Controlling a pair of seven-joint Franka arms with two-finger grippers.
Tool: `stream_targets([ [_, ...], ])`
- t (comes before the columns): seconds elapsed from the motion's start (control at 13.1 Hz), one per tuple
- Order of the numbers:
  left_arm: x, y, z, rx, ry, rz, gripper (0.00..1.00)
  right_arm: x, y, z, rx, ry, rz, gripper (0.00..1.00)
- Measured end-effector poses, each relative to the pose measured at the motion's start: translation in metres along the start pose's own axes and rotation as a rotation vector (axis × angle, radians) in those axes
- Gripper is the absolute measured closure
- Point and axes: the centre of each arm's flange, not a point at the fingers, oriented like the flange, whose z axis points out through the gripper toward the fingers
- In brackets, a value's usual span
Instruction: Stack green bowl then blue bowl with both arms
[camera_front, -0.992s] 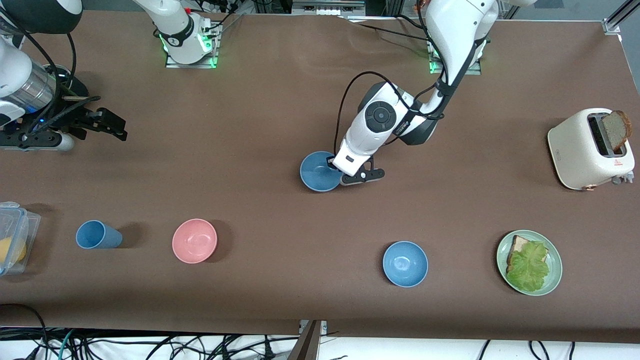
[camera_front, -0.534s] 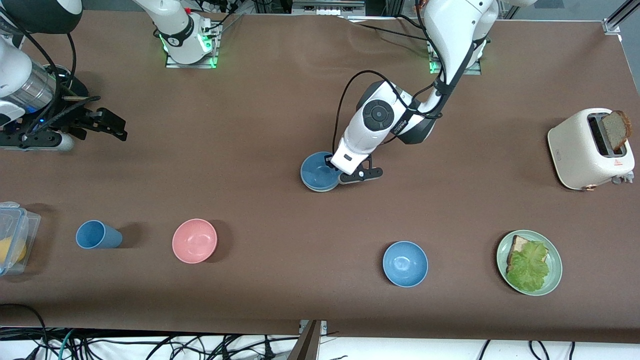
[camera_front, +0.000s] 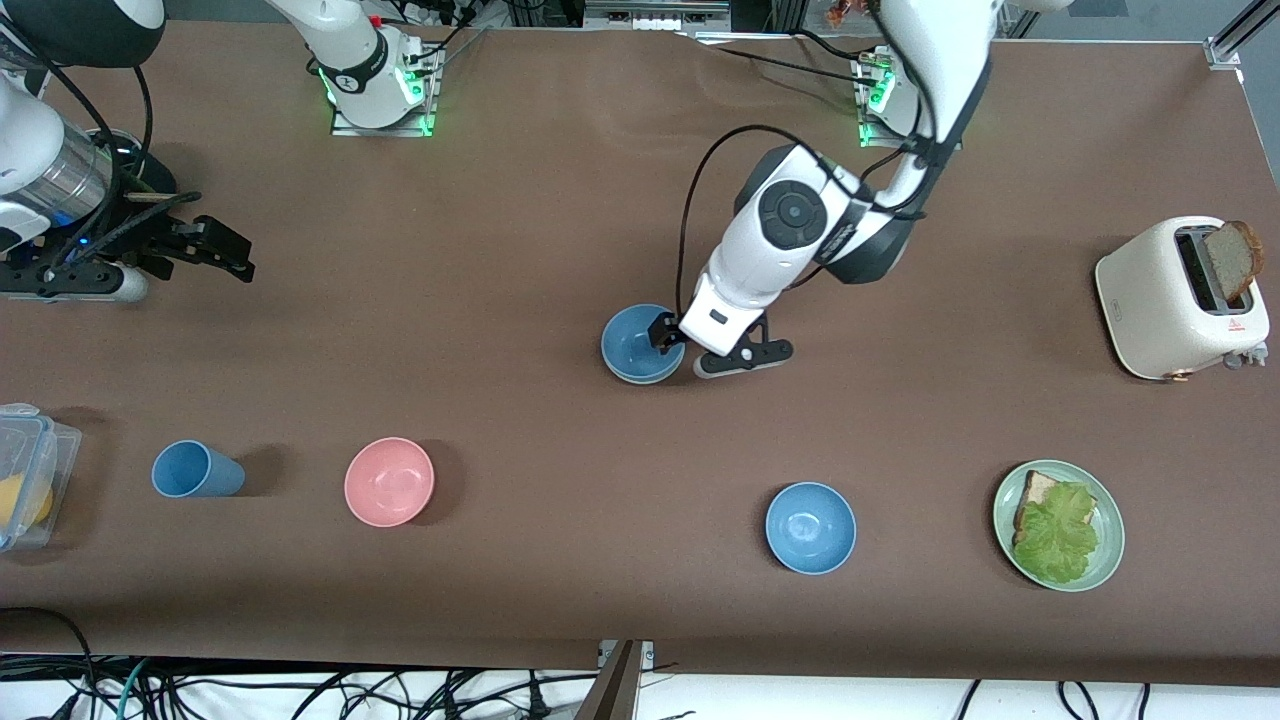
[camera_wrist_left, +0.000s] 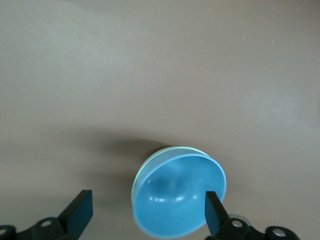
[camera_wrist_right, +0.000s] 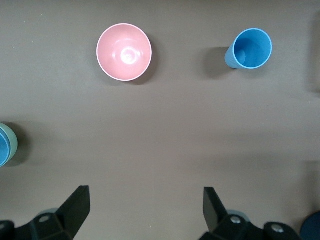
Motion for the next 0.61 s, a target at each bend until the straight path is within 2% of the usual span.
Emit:
stream_targets([
  [0.31, 0.039, -0.027, -0.126, 0.027, -0.004, -0.052, 0.0, 0.0, 0.0, 0.0, 0.0, 0.0, 0.0, 0.0],
  [0.61, 0.086, -0.121, -0.213, 0.063, -0.012, 0.071, 0.0, 0.0, -0.001, 0.0, 0.0, 0.002, -0.001, 0.0],
])
